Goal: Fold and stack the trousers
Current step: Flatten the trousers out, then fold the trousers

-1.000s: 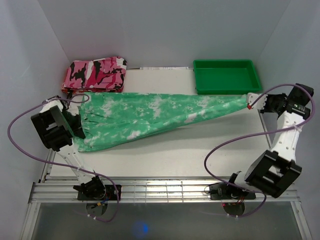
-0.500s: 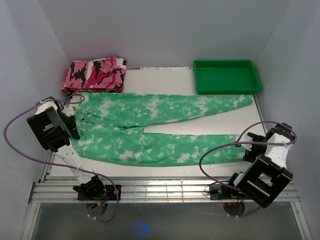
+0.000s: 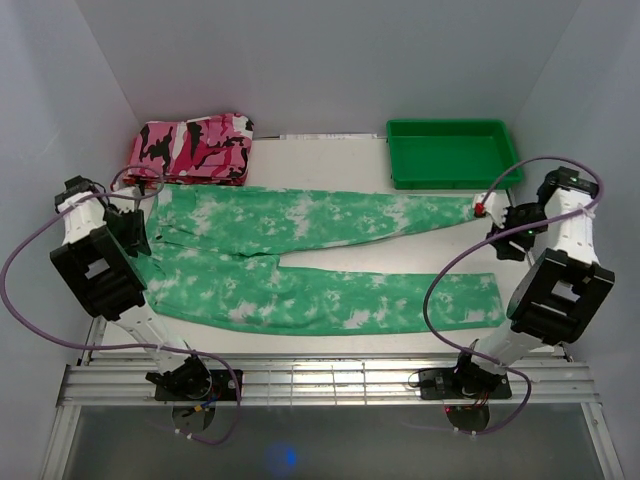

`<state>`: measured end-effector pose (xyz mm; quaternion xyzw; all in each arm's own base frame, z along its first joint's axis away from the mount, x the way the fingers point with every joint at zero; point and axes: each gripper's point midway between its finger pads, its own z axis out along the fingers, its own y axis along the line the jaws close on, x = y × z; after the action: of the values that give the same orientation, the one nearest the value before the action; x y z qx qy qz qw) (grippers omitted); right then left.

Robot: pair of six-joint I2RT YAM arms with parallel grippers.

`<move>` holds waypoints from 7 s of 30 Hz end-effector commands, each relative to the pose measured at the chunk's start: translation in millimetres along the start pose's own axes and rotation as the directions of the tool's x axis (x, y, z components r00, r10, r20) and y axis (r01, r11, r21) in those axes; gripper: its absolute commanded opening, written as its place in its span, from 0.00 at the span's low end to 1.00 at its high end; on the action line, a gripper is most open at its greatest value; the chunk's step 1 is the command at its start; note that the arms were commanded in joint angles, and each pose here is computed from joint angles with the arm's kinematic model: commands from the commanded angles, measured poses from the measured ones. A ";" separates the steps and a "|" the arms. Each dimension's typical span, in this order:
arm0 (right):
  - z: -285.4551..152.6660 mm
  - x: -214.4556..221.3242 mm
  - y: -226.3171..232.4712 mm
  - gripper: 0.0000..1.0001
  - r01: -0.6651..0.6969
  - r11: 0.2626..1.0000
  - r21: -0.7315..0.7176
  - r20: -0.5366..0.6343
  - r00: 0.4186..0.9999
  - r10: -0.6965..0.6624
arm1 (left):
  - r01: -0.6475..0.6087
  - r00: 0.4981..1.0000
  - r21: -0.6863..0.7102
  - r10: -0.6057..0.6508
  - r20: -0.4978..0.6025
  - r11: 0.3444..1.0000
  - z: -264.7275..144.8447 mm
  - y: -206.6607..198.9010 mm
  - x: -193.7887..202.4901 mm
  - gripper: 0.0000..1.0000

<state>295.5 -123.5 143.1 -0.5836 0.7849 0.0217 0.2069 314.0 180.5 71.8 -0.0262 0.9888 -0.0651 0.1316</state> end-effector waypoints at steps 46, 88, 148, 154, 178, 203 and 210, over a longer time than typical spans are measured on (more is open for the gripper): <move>150.2 -174.1 -157.8 0.49 -0.315 0.949 0.025 0.247 0.922 0.299 | -0.037 0.976 0.102 0.014 0.217 0.994 -0.2 -107.5 -76.1 0.48; 161.9 -111.6 -93.0 0.40 -0.336 0.942 -0.001 -0.029 0.941 0.336 | -0.169 0.982 0.186 0.148 0.121 0.968 62.6 -131.0 -75.6 0.39; 135.8 -118.9 -90.8 0.34 -0.269 0.963 -0.012 0.077 0.960 0.269 | -0.074 0.997 0.125 0.070 0.038 0.989 26.7 -108.2 -26.1 0.52; 169.8 -118.3 -118.7 0.36 -0.250 0.968 0.000 0.056 0.967 0.250 | -0.024 0.999 0.109 0.027 -0.025 0.994 36.6 -107.6 -1.8 0.51; 164.8 -20.1 85.0 0.31 -0.373 0.899 -0.231 -0.315 0.903 0.293 | -0.260 0.964 0.102 0.265 -0.031 0.960 69.0 -48.9 -29.3 0.49; 148.6 -29.7 -50.5 0.73 -0.126 0.923 -0.362 -0.090 0.991 0.100 | -0.500 0.692 0.010 0.392 0.606 0.866 -65.3 -49.8 -193.4 0.73; 167.7 -7.2 -43.3 0.41 -0.128 0.924 -0.361 -0.159 0.985 0.074 | -0.592 0.621 -0.109 0.538 0.570 0.799 -51.8 -16.7 -212.9 0.61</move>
<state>405.8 -73.7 20.8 -0.4876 0.8578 0.1417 0.0794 498.6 181.1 164.1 0.2131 0.8764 -0.0745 0.4254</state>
